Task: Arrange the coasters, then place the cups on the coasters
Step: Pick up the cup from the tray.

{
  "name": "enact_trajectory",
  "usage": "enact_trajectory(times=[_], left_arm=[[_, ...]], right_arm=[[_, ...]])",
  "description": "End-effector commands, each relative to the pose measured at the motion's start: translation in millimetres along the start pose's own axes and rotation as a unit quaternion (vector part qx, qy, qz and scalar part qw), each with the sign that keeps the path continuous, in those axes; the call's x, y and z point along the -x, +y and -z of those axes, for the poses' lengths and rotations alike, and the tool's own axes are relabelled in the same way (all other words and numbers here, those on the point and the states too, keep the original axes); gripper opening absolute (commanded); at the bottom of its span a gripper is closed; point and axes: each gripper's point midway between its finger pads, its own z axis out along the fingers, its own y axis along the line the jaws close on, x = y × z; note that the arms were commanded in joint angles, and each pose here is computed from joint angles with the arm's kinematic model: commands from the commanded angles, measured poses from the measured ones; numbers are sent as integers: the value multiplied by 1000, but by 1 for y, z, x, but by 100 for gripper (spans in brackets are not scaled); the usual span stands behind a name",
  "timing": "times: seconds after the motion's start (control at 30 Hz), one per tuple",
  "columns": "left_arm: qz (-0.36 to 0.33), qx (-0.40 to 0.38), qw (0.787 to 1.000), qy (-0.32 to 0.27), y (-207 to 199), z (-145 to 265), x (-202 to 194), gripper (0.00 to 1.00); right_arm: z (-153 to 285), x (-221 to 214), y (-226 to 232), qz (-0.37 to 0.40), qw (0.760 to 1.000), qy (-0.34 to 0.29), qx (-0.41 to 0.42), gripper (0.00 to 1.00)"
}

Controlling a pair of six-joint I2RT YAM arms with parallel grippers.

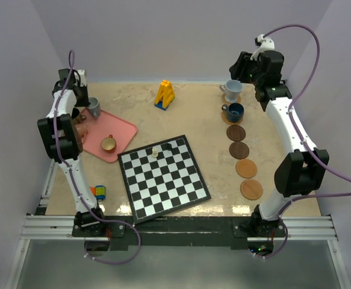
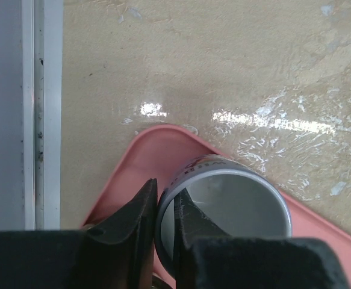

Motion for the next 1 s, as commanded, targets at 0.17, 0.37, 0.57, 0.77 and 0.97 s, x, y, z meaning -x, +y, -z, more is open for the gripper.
enact_trajectory(times=[0.17, 0.37, 0.57, 0.77, 0.97], left_arm=[[-33, -17, 997, -61, -19, 27, 43, 0], [-41, -15, 985, -170, -43, 85, 105, 0], [-63, -53, 959, -270, -104, 153, 161, 0], [-102, -177, 946, -253, -207, 185, 132, 0], [-105, -260, 951, -131, -303, 195, 52, 0]], right_arm=[[5, 28, 8, 7, 1000, -29, 6, 54], [25, 54, 7, 31, 998, -59, -13, 54], [34, 71, 23, 34, 997, -73, 18, 55], [41, 60, 70, 29, 991, -50, 119, 53], [42, 14, 122, 105, 988, 18, 116, 55]])
